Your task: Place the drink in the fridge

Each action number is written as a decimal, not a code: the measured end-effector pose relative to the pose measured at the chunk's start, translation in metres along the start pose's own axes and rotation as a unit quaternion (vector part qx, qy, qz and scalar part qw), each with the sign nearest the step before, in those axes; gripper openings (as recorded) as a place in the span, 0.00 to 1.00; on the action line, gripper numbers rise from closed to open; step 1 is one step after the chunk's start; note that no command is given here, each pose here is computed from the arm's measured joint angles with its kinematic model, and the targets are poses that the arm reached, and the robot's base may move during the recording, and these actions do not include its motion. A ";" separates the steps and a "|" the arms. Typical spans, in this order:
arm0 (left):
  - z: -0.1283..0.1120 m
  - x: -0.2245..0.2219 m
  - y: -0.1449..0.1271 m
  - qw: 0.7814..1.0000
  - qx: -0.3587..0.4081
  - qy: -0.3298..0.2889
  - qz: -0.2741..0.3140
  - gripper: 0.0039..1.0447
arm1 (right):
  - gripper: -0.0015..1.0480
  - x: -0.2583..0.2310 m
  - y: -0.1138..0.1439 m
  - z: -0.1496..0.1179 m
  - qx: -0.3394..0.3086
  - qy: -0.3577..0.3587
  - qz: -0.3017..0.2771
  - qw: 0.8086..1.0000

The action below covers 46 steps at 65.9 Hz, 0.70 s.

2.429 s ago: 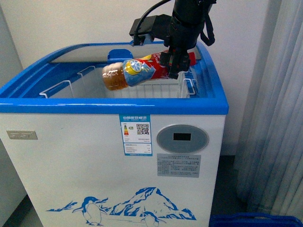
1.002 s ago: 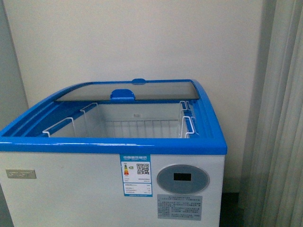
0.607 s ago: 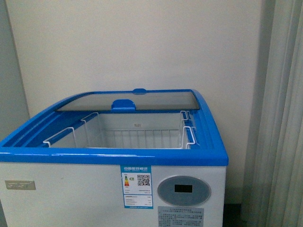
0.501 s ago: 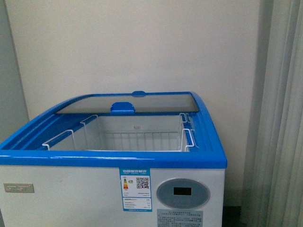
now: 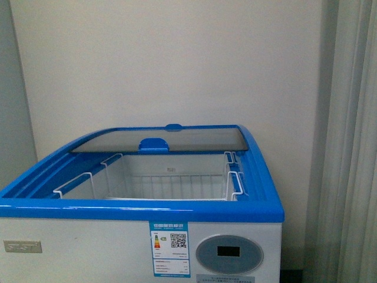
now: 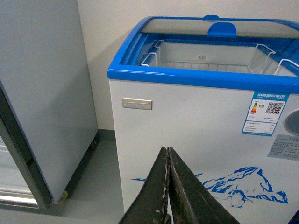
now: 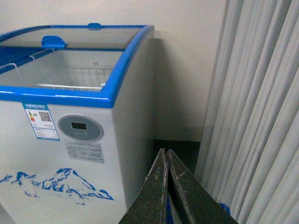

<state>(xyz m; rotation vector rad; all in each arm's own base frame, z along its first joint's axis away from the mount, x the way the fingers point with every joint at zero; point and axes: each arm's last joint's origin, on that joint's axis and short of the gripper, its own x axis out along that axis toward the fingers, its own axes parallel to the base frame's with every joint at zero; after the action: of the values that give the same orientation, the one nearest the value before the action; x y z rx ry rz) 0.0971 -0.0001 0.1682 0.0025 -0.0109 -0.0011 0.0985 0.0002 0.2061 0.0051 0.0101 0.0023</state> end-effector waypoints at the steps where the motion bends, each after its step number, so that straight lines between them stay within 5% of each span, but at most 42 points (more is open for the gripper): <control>1: 0.000 0.000 0.000 1.000 0.000 0.000 0.000 0.02 | 0.03 0.000 0.000 -0.002 0.000 0.000 0.000 1.000; 46: 0.000 0.000 0.000 1.000 0.000 0.000 0.000 0.02 | 0.03 0.000 0.000 -0.030 0.000 -0.001 0.000 1.000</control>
<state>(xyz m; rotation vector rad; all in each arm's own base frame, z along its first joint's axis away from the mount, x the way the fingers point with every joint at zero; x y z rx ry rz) 0.0971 -0.0001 0.1682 0.0025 -0.0109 -0.0011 0.0980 0.0002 0.1761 0.0051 0.0078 0.0023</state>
